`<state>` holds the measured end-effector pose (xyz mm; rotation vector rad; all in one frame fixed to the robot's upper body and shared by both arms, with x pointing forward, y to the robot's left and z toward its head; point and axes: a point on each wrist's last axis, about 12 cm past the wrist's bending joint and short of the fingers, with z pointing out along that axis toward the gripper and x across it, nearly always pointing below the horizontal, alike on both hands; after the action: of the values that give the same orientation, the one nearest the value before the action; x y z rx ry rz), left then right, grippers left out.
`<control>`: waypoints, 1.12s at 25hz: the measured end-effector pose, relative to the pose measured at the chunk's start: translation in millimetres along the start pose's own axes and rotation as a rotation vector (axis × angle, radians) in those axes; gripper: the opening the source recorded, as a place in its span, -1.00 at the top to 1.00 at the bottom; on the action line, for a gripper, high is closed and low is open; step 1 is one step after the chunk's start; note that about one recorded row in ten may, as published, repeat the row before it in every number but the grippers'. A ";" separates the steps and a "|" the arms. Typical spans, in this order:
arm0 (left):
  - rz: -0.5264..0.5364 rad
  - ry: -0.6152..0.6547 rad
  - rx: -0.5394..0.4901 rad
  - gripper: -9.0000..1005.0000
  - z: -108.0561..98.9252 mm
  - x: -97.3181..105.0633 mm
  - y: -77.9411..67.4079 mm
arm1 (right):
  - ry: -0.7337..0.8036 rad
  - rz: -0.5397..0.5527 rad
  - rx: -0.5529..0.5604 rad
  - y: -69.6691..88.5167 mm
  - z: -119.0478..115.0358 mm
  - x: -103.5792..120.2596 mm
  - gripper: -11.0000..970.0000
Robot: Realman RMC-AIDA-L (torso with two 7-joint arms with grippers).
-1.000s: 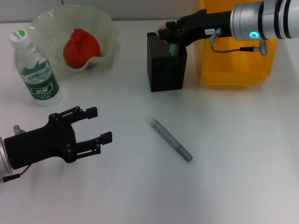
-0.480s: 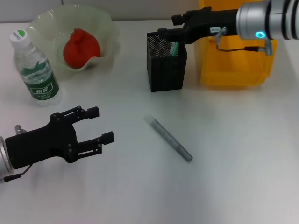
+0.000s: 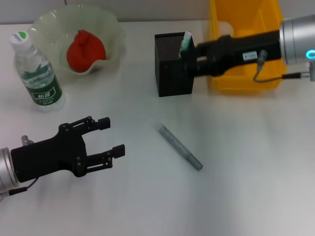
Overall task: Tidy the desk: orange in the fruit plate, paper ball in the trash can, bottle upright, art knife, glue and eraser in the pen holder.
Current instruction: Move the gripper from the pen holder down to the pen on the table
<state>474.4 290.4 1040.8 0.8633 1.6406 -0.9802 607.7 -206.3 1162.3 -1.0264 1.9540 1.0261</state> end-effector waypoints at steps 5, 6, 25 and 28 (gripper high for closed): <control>-0.011 0.006 0.005 -0.60 -0.3 1.2 -1.2 | 0.111 0.038 -0.010 1.7 0.9 7.9 -0.29; -0.013 0.007 0.005 -0.60 -0.9 1.6 -1.4 | 0.142 0.045 -0.007 1.6 2.1 8.3 -0.29; -0.009 0.032 0.013 -0.60 -2.1 5.9 -3.9 | 0.572 0.028 0.050 20.0 72.6 -16.2 -0.29; -0.008 0.034 0.015 -0.60 -2.4 6.0 -3.9 | 0.626 0.007 0.074 22.7 85.3 -17.4 -0.29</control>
<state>468.5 291.5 1036.2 0.8883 1.6689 -0.9889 613.6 -118.0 1146.0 -1.4180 2.4633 0.6699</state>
